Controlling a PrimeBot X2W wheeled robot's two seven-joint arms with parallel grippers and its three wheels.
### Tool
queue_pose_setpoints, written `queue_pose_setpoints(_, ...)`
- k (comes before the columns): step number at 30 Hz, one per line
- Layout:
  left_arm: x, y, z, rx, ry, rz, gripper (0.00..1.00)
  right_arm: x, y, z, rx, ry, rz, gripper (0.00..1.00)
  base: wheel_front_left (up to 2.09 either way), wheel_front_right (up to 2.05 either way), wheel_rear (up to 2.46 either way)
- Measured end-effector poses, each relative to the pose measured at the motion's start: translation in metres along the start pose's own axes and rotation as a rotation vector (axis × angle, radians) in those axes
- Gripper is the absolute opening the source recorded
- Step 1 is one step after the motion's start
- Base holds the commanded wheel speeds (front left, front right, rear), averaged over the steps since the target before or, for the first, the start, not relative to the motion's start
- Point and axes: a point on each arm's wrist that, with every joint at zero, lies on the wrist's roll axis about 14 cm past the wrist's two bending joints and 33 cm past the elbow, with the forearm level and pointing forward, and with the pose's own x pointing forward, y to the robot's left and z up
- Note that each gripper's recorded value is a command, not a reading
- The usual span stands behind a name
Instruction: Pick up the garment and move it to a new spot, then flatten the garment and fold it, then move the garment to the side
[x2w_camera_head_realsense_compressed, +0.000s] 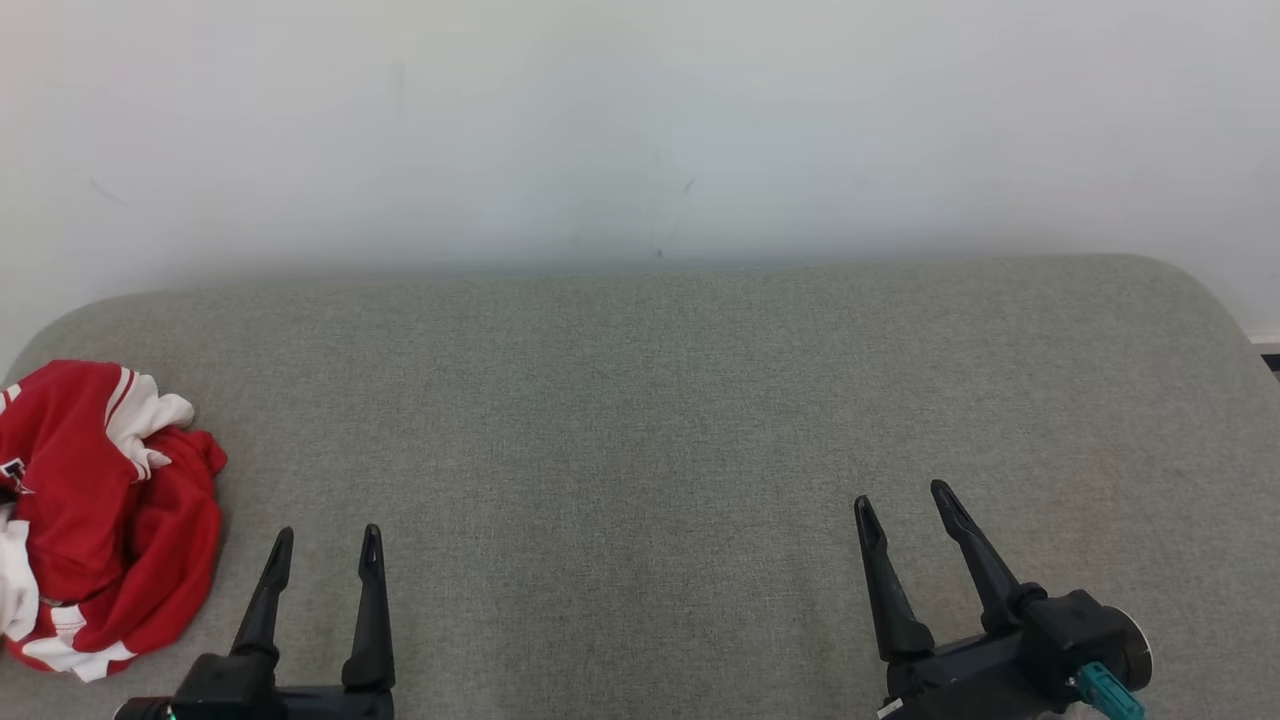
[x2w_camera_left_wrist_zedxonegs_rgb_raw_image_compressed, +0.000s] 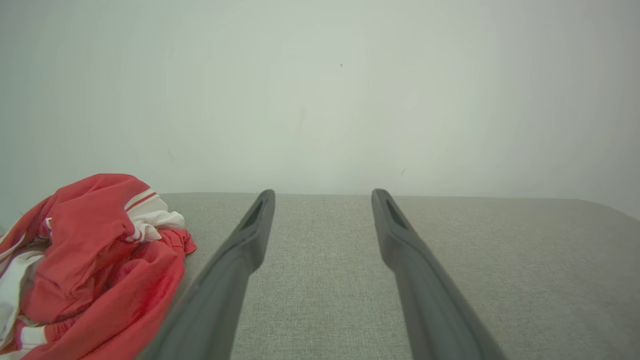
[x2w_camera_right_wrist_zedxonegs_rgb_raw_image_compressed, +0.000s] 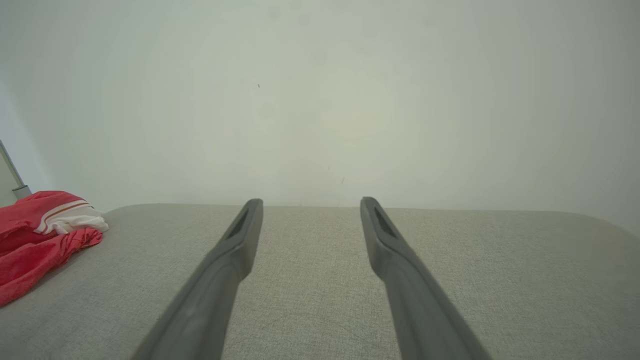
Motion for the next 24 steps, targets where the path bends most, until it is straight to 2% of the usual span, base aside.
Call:
queue_pose_setpoints(17,0.001,-0.019,0.005,0.163,-0.034,-0.074,1.00,-0.004,0.002,0.005,-0.133,-0.024,0.022,1.00,0.00,0.00,0.00)
queue_pose_setpoints(24,0.001,-0.017,0.004,0.163,-0.028,-0.068,1.00,-0.003,0.002,0.005,-0.136,-0.024,0.020,1.00,0.00,0.00,0.00)
